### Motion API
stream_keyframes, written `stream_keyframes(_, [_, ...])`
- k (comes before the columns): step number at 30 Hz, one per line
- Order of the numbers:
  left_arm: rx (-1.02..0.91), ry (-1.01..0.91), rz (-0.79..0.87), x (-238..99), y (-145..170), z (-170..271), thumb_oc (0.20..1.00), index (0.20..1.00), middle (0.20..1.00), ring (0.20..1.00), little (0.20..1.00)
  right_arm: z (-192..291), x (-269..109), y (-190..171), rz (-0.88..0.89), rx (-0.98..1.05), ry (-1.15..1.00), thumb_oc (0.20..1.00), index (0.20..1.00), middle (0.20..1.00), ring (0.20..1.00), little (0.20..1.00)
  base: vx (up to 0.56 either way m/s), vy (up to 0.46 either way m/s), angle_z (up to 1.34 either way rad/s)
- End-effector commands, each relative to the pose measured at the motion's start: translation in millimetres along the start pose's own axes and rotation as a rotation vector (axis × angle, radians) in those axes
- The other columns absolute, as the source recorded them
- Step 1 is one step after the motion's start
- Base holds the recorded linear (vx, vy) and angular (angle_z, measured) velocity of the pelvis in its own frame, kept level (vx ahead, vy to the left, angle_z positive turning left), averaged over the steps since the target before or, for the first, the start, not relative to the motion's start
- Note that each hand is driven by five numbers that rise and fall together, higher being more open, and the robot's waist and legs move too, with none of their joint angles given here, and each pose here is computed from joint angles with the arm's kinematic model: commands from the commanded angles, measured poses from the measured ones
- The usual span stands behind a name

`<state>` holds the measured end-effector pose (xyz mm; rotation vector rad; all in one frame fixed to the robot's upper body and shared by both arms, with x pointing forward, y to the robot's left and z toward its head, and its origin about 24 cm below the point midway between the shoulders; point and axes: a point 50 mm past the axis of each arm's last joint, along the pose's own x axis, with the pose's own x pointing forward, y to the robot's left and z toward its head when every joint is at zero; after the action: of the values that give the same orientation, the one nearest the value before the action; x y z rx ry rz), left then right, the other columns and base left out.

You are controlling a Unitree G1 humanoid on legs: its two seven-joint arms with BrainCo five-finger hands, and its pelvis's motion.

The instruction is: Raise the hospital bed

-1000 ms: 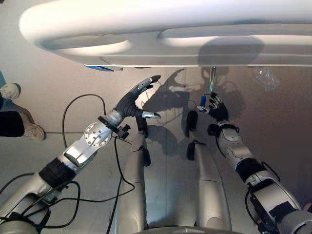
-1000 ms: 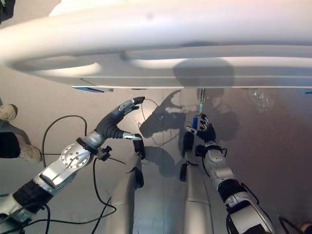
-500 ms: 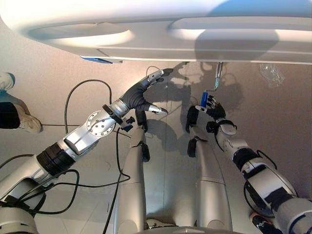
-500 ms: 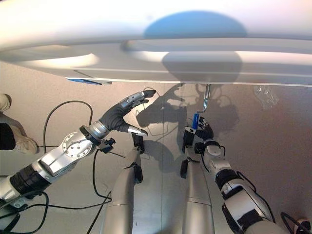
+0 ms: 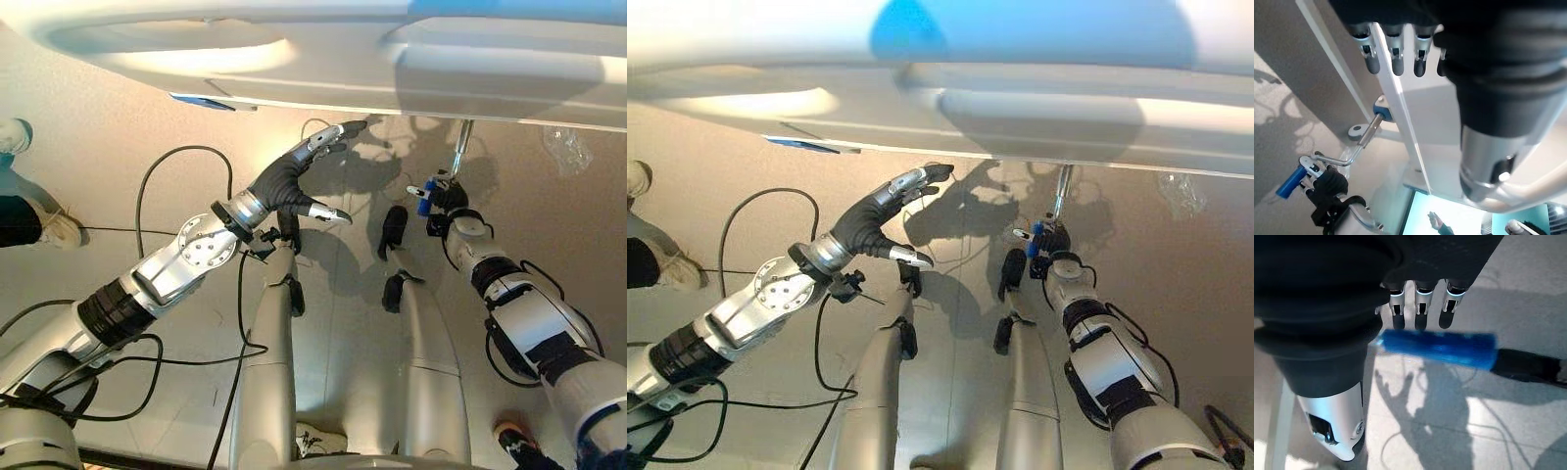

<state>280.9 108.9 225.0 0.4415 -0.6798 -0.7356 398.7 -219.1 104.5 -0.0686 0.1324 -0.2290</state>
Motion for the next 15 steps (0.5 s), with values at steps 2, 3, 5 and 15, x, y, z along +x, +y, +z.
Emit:
stream_keyframes(2, [-0.066, -0.18, -0.056, 3, -17, 32, 1.0, 1.0, 1.0, 1.0, 1.0, 5, 2, -15, -0.037, -0.021, -0.004, 1.0, 1.0, 1.0, 1.0, 1.0, 0.0, 0.0, 0.0])
stream_keyframes(3, [-0.066, -0.18, -0.056, 3, -17, 32, 1.0, 1.0, 1.0, 1.0, 1.0, 5, 2, -15, -0.037, -0.021, -0.004, 1.0, 1.0, 1.0, 1.0, 1.0, 0.0, 0.0, 0.0])
stream_keyframes(5, [-0.069, -0.195, -0.046, 3, -17, 34, 1.0, 1.0, 1.0, 1.0, 1.0, 6, 2, -19, -0.05, -0.03, -0.003, 1.0, 1.0, 1.0, 1.0, 1.0, 0.0, 0.0, 0.0])
stream_keyframes(15, [-0.076, -0.233, -0.029, 2, -16, 41, 1.0, 1.0, 1.0, 1.0, 1.0, -1, 0, -16, -0.026, -0.043, 0.007, 1.0, 1.0, 1.0, 1.0, 1.0, 0.0, 0.0, 0.0])
